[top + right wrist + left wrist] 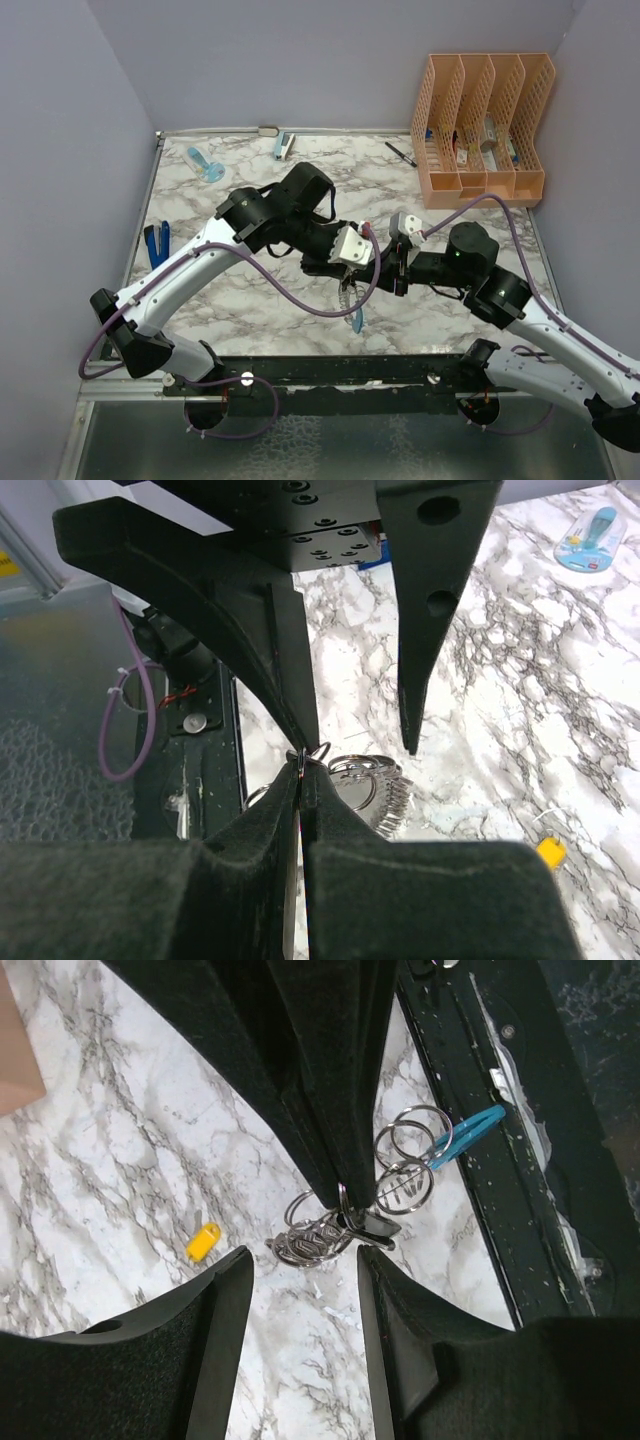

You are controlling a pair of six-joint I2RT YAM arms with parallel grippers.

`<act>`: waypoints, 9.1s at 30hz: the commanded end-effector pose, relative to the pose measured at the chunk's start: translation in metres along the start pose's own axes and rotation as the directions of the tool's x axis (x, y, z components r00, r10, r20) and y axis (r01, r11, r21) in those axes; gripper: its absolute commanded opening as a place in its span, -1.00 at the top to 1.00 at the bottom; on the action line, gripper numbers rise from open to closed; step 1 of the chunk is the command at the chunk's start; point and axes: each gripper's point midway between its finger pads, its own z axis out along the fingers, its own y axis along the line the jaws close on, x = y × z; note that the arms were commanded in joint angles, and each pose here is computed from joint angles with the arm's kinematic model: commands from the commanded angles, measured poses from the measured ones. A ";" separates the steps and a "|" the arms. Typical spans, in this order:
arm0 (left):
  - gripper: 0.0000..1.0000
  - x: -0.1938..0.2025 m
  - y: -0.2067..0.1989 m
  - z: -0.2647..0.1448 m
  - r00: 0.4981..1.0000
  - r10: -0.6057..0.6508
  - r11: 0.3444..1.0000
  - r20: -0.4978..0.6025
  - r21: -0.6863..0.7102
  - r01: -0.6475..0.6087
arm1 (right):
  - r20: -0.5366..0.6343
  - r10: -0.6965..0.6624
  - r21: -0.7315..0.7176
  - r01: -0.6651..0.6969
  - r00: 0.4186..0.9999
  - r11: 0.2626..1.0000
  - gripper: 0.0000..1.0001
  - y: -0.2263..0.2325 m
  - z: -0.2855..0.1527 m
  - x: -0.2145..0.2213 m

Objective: Put the keys on the keyring

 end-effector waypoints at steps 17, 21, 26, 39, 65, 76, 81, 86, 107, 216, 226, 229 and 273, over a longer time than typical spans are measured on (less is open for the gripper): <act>0.91 -0.025 -0.013 0.005 0.989 0.033 0.997 0.141 0.068 -0.043 | 0.132 -0.027 0.073 0.017 0.991 0.997 0.97 -0.007 -0.005 -0.027; 0.87 -0.027 -0.014 0.005 0.988 0.021 0.997 0.152 0.071 -0.032 | 0.169 -0.034 0.102 0.017 0.985 0.995 0.97 -0.010 -0.009 -0.032; 0.86 -0.030 -0.014 0.003 0.987 0.004 0.998 0.163 0.060 -0.014 | 0.220 -0.056 0.157 0.021 0.974 0.987 0.97 -0.015 -0.016 -0.040; 0.81 -0.045 0.006 -0.010 0.986 -0.002 0.999 0.169 -0.045 0.009 | 0.331 -0.099 0.220 0.025 0.938 0.975 0.97 -0.021 -0.026 -0.049; 0.28 -0.049 0.011 0.008 0.970 -0.007 1.000 0.243 -0.001 0.008 | 0.458 -0.056 0.120 0.000 0.887 0.993 0.97 -0.002 -0.029 -0.063; 1.00 -0.048 0.008 0.010 0.969 -0.010 1.000 0.246 0.014 0.007 | 0.444 -0.037 0.105 -0.011 0.896 0.994 0.97 -0.001 -0.027 -0.057; 1.00 -0.044 0.004 0.008 0.972 -0.006 1.000 0.236 0.013 0.003 | 0.435 -0.029 0.104 -0.018 0.900 0.994 0.97 0.000 -0.027 -0.054; 1.00 -0.044 -0.001 0.005 0.973 0.004 1.000 0.232 0.020 -0.009 | 0.427 -0.024 0.114 -0.027 0.904 0.993 0.97 0.000 -0.031 -0.053; 1.00 -0.061 -0.011 -0.009 0.962 0.028 0.998 0.273 0.053 -0.044 | 0.431 0.016 0.056 -0.045 0.902 0.997 0.97 0.009 -0.029 -0.045; -0.98 0.137 0.150 -0.183 0.860 -0.406 0.300 0.308 -0.845 0.444 | -0.047 0.202 0.572 -0.139 0.978 0.808 -0.99 -0.163 0.050 0.038; -0.98 0.171 0.143 -0.189 0.787 -0.449 0.216 0.422 -0.804 0.554 | -0.006 0.321 0.670 -0.235 0.947 0.704 -0.99 -0.156 0.017 0.061; -0.98 0.177 0.140 -0.191 0.773 -0.455 0.200 0.442 -0.795 0.572 | 0.045 0.289 0.675 -0.242 0.956 0.696 -0.99 -0.154 0.007 0.050; -0.98 0.204 0.134 -0.193 0.702 -0.470 0.164 0.535 -0.728 0.665 | 0.123 0.254 0.789 -0.250 0.959 0.561 -0.99 -0.155 -0.044 0.031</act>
